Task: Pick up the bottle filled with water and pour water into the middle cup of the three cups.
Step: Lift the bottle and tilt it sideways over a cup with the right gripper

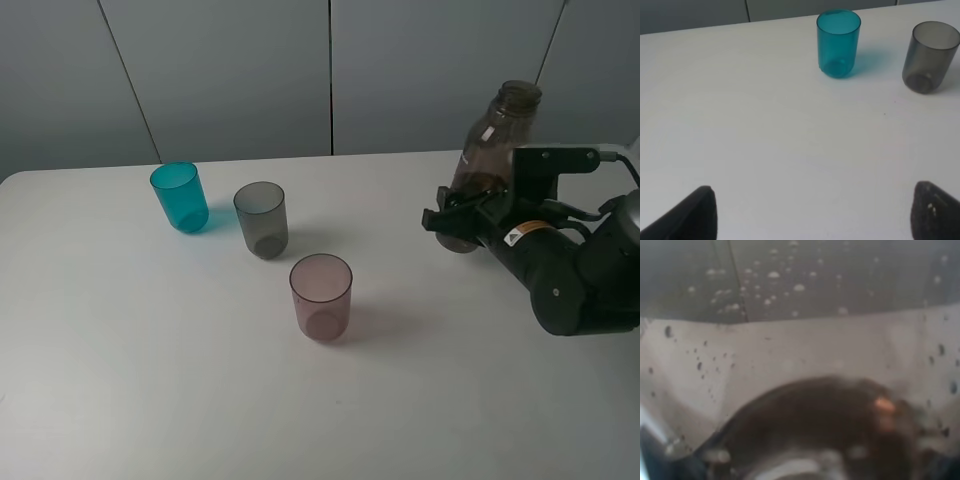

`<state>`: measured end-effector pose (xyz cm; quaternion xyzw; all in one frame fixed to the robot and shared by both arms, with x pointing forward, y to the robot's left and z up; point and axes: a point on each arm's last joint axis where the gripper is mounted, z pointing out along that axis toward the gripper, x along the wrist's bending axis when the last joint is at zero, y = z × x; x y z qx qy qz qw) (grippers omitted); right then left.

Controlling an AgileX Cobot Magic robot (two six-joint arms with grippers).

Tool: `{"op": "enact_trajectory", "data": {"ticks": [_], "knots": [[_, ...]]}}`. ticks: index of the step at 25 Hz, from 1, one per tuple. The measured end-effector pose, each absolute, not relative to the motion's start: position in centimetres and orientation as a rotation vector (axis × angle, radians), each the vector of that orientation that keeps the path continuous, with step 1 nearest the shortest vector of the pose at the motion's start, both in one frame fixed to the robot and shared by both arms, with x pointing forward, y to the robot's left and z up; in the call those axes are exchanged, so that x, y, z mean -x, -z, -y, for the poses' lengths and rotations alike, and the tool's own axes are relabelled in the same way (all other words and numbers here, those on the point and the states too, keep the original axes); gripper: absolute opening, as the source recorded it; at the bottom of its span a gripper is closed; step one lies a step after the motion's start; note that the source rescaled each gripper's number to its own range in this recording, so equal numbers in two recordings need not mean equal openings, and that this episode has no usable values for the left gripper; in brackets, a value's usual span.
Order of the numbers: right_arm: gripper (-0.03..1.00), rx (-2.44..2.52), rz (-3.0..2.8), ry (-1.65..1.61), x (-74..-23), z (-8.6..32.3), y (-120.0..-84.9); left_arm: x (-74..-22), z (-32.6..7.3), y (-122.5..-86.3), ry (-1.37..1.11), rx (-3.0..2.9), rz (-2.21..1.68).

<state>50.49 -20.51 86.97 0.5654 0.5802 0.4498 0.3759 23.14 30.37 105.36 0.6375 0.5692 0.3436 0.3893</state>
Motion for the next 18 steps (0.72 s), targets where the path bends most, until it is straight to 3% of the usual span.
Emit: {"op": "enact_trajectory", "data": {"ticks": [18], "knots": [[0.0, -0.996, -1.66, -1.303, -58.2, 16.0, -95.8, -23.1, -30.4, -105.4, -0.874, -1.621, -1.447]]}}
